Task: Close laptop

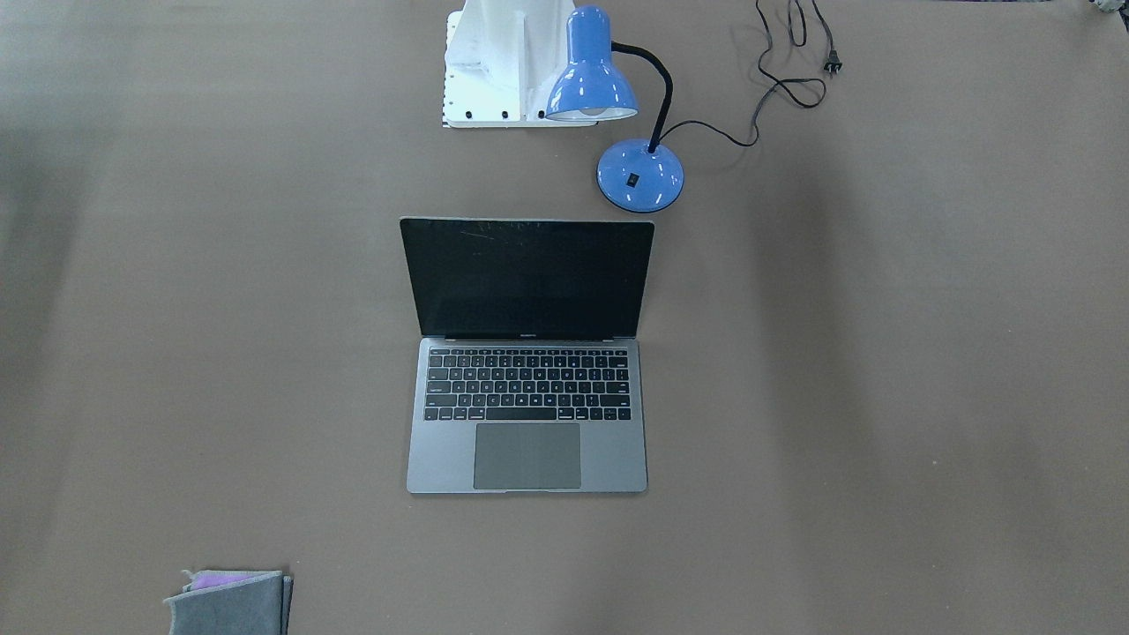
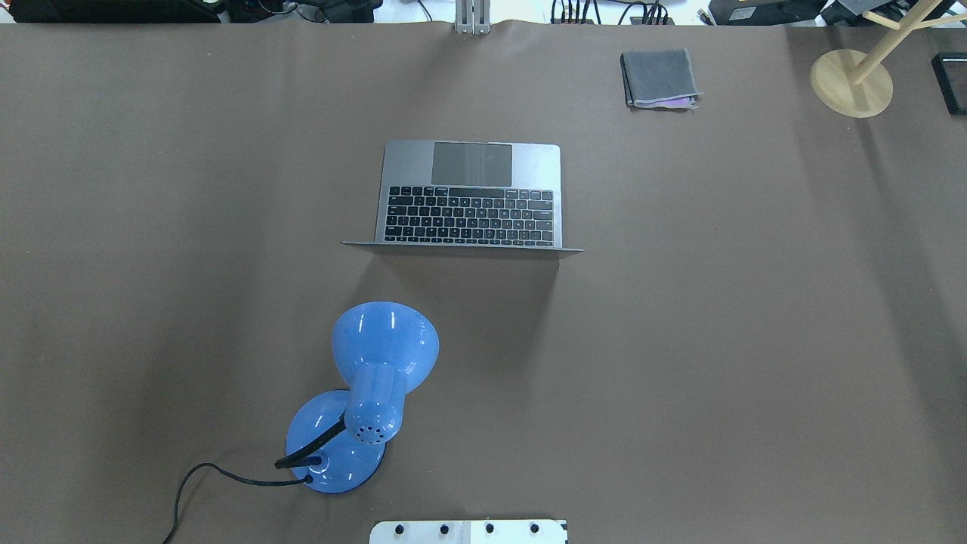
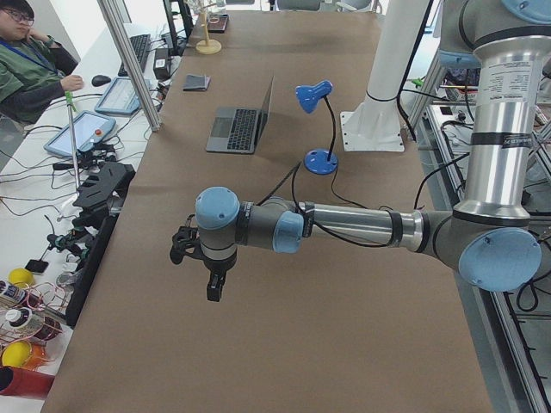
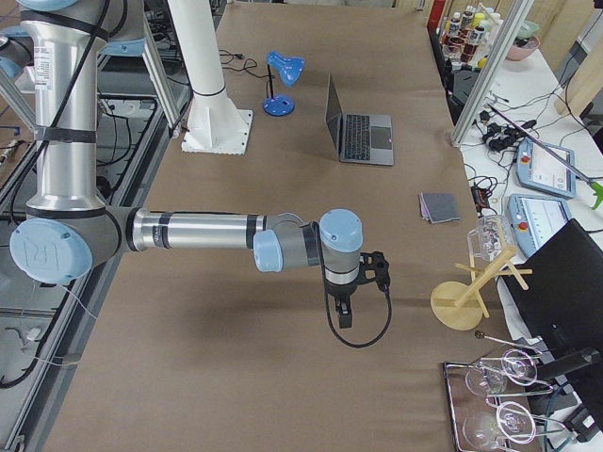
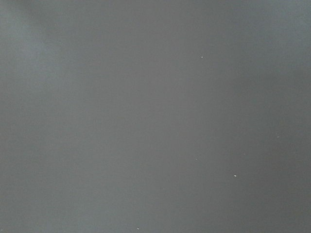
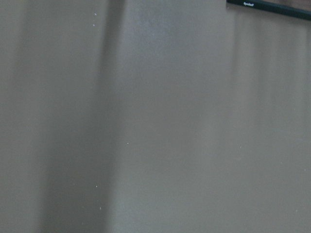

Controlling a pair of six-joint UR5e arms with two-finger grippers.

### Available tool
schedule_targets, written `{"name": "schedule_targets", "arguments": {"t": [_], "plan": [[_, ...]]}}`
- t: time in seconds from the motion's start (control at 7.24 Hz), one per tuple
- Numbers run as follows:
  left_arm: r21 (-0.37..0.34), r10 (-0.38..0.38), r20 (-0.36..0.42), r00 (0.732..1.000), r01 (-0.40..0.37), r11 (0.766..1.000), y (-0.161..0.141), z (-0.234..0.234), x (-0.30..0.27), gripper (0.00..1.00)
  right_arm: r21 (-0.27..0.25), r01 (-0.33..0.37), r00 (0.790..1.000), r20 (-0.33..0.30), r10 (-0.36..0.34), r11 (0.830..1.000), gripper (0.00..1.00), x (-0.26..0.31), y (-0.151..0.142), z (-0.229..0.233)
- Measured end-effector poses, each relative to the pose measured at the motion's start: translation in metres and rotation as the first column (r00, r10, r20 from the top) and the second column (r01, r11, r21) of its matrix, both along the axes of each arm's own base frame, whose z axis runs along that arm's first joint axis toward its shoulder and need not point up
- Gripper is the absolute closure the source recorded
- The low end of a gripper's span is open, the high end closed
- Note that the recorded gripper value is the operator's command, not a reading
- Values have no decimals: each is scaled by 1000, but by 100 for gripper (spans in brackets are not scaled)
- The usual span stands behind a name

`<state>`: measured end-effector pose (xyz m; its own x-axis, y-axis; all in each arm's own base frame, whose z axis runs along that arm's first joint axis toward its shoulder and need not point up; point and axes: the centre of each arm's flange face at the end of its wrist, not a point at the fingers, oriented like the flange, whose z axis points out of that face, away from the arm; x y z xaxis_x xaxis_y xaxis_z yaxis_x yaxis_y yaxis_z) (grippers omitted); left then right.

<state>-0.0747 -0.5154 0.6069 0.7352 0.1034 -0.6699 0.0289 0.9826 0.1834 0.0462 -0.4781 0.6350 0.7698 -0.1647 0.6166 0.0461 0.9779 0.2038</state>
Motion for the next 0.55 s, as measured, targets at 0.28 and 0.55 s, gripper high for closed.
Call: {"name": "schedule_targets", "arguments": {"t": [0.28,0.55], "plan": [[104,-4,7,1000,4,995,-9,-2,0,2,142,-3,1000,5,2,990,0,0,-6,-14],[237,-11,12,1000,8,972,-24,7,-1,2,183,-50,999,21,47,982,0,0,-7,-16]]}}
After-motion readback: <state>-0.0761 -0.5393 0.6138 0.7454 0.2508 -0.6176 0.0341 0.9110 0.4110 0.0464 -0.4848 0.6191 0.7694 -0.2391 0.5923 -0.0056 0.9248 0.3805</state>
